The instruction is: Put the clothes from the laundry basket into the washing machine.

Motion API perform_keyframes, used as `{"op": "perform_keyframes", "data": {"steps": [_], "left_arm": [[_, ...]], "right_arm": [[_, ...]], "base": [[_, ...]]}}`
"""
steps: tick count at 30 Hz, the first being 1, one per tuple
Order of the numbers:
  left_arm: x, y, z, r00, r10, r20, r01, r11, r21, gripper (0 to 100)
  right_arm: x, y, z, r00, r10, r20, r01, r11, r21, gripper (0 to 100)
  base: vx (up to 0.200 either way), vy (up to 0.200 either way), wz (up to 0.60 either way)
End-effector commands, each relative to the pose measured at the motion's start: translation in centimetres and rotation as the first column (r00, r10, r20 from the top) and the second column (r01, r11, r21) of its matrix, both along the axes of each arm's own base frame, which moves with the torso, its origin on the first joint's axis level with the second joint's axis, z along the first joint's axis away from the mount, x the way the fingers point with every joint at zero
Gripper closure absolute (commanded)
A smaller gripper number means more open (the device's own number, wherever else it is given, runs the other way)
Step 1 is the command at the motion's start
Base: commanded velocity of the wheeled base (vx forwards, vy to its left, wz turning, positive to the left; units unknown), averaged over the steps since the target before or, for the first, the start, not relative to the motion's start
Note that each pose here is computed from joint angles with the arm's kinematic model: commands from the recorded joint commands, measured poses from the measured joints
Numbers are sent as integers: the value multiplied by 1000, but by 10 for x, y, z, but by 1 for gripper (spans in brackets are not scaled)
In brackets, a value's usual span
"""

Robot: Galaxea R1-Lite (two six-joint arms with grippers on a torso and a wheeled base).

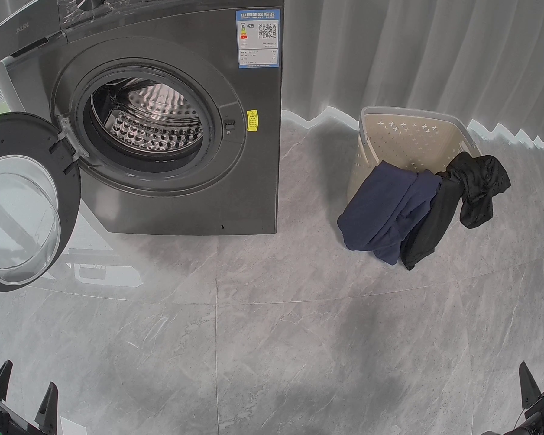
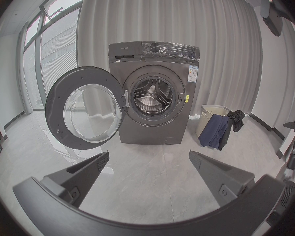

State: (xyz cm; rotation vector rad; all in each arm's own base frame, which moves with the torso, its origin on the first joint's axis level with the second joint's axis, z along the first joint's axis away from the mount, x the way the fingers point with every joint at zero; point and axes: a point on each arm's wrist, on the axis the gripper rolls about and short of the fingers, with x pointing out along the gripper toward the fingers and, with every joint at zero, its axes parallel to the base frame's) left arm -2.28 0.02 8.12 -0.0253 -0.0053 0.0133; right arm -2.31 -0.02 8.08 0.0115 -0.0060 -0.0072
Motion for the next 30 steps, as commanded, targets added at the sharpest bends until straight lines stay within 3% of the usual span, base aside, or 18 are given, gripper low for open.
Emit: {"op": "perform_keyframes", "data": {"steps": [1,12,30], "left_arm": [[0,0,-5,1000,2,-7,-2,1000,-1,0],[0,0,-5,1000,2,-7,-2,1000,1,0],[0,0,-5,1000,2,-7,-2,1000,1,0]], "right_arm": [[0,0,-5,1000,1,-4,-1,1000,1,0],[0,0,-5,1000,4,-4,-4,1000,-1,0],[0,0,-5,1000,4,-4,-4,1000,-1,0]], "base": [[200,0,0],[36,0,0],[0,-200,0]]}}
